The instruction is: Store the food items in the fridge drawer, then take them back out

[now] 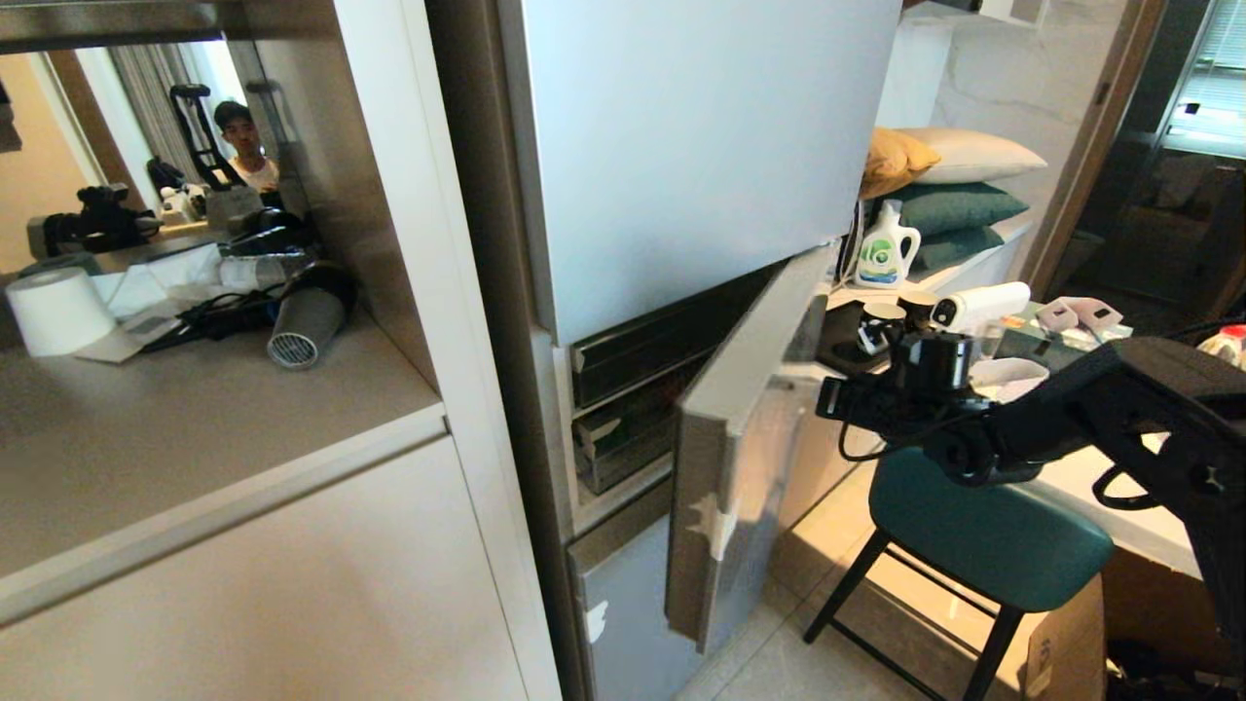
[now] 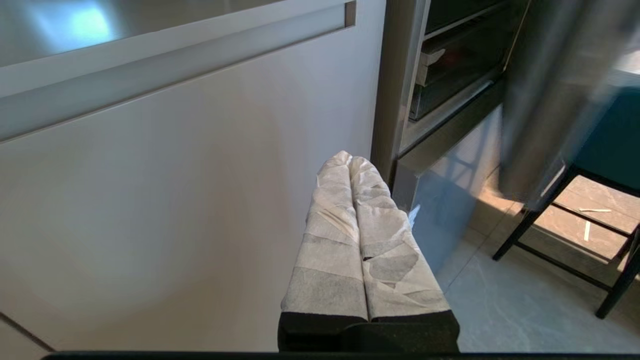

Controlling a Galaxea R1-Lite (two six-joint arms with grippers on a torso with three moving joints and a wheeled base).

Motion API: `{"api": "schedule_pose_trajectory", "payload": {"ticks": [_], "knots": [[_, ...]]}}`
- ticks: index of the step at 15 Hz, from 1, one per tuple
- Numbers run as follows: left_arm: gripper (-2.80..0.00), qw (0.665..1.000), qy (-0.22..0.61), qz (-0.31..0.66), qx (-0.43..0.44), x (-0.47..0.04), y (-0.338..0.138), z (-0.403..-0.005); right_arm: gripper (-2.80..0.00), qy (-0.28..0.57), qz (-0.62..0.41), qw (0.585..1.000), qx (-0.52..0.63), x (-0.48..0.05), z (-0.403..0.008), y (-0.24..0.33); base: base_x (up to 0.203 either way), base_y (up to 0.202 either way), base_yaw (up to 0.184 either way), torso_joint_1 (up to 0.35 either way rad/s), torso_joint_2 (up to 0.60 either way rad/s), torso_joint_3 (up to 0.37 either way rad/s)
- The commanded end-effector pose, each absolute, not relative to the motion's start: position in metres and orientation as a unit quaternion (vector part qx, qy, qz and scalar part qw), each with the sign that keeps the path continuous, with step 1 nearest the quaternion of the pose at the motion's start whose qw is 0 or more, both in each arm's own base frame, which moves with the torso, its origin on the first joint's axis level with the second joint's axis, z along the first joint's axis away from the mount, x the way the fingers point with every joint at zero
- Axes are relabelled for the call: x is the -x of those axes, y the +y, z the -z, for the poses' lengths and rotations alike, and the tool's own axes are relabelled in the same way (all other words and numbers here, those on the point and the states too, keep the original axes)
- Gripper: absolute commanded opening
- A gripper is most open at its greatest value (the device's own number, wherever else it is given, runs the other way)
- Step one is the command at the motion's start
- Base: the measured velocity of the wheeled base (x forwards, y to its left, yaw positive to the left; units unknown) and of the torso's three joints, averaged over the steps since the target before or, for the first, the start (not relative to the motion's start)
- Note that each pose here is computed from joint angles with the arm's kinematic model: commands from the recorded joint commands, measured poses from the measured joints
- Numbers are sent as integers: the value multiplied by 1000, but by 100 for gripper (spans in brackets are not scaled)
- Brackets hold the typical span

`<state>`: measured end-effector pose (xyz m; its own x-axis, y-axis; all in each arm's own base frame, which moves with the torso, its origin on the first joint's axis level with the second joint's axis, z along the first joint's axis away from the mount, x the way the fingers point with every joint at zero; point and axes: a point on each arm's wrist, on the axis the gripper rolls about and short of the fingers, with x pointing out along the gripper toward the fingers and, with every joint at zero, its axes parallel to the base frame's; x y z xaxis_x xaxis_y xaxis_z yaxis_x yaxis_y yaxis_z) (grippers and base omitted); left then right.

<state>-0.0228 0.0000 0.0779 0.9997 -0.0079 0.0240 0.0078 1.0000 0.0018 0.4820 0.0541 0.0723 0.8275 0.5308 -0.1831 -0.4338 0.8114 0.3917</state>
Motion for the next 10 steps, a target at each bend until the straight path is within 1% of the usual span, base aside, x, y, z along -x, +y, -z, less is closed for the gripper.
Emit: {"api": "schedule_pose_trajectory", "payload": {"ticks": [1, 6, 8, 10], "knots": [[-280, 1000, -7, 4, -1, 22, 0, -75, -280, 140, -256, 940, -174, -493, -61, 64, 0, 0, 0, 0, 0, 0], [-280, 1000, -7, 4, -1, 22, 0, -75, -280, 144, -265, 937, -176, -489, -64, 62, 0, 0, 0, 0, 0, 0], [-280, 1000, -7, 4, -1, 22, 0, -75, -280, 151, -285, 930, -178, -475, -70, 61, 0, 0, 0, 0, 0, 0], [-280, 1000, -7, 4, -1, 22, 0, -75, -280, 153, -326, 916, -179, -452, -86, 60, 0, 0, 0, 0, 0, 0]]}}
